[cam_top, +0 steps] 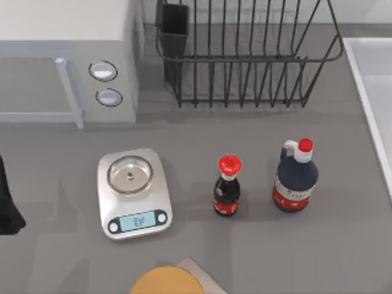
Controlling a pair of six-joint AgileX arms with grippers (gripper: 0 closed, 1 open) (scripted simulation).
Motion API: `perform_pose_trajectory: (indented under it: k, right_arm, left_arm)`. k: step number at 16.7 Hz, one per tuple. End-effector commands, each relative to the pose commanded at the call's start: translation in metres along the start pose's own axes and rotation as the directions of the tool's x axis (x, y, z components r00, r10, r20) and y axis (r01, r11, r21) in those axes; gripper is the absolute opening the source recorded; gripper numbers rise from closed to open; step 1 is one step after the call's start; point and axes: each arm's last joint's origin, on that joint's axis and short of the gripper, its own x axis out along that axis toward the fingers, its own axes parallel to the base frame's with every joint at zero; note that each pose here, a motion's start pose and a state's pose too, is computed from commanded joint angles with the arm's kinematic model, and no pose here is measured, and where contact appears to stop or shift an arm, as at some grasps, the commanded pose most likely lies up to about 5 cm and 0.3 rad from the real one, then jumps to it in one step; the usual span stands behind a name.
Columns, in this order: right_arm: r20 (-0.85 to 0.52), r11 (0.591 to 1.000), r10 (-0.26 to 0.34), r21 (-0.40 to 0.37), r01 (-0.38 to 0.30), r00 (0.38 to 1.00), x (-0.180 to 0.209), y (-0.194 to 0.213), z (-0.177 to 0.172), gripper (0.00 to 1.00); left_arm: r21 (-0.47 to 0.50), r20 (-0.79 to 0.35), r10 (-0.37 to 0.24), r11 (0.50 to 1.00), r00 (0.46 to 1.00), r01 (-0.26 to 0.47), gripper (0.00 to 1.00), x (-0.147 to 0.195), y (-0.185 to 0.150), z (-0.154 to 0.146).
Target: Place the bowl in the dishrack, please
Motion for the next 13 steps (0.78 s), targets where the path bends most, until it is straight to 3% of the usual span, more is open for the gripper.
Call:
perform_pose_trajectory:
  k: [8,13]
  right_arm:
    - [0.000,1.000,0.002,-0.001,-0.002,1.000,-0.008,-0.003,0.004,0.00]
    - [-0.003,1.000,0.007,-0.010,-0.007,1.000,-0.070,-0.013,0.024,0.00]
  left_arm:
    - [0.000,0.000,0.000,1.000,1.000,0.000,1.00,0.000,0.000,0.000]
    - [0.000,0.000,0.000,1.000,1.000,0.000,1.00,0.000,0.000,0.000]
